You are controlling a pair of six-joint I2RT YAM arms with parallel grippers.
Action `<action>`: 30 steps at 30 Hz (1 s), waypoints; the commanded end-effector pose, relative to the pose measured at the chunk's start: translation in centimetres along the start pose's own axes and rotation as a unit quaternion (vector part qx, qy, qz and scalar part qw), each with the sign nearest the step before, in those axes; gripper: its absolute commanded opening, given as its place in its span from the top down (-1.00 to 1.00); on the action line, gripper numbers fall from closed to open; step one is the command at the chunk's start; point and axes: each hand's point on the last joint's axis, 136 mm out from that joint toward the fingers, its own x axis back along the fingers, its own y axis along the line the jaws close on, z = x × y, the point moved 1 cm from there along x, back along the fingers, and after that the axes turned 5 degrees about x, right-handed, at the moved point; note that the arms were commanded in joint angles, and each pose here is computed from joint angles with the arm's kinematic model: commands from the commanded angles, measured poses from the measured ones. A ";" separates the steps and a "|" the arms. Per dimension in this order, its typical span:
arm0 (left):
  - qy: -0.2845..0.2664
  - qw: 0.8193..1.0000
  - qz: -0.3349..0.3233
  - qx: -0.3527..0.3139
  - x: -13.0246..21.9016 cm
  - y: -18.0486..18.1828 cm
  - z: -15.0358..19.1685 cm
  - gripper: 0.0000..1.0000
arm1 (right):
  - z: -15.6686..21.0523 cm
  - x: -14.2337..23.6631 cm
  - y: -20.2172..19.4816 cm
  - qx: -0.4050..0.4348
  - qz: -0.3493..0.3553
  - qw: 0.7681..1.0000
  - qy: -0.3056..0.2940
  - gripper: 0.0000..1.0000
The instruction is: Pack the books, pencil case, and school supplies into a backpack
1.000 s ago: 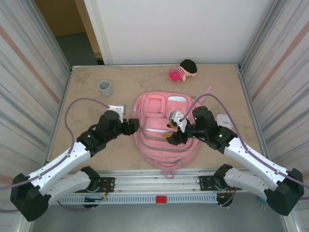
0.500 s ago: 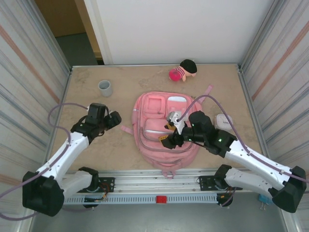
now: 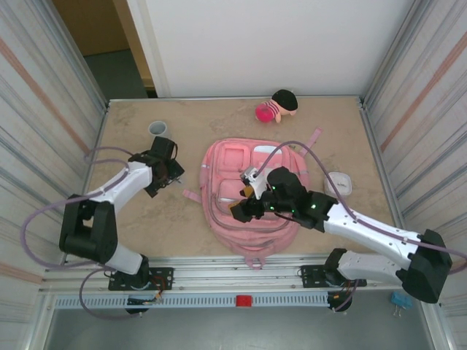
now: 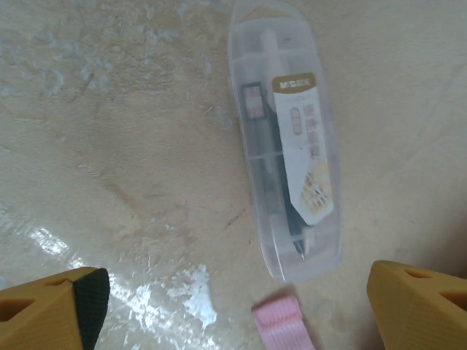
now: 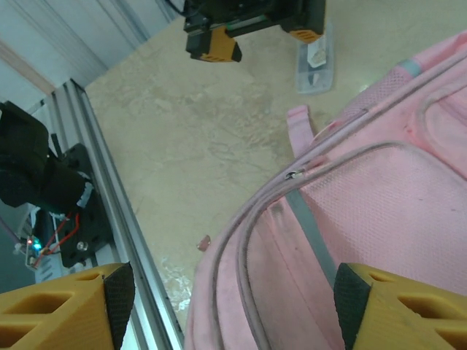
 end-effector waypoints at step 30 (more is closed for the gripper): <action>0.047 0.997 -0.022 0.057 -3.6 -2.3 -0.4 0.02 | -1.6 -1.7 1.5 0.015 -0.026 0.999 -0.022 -0.46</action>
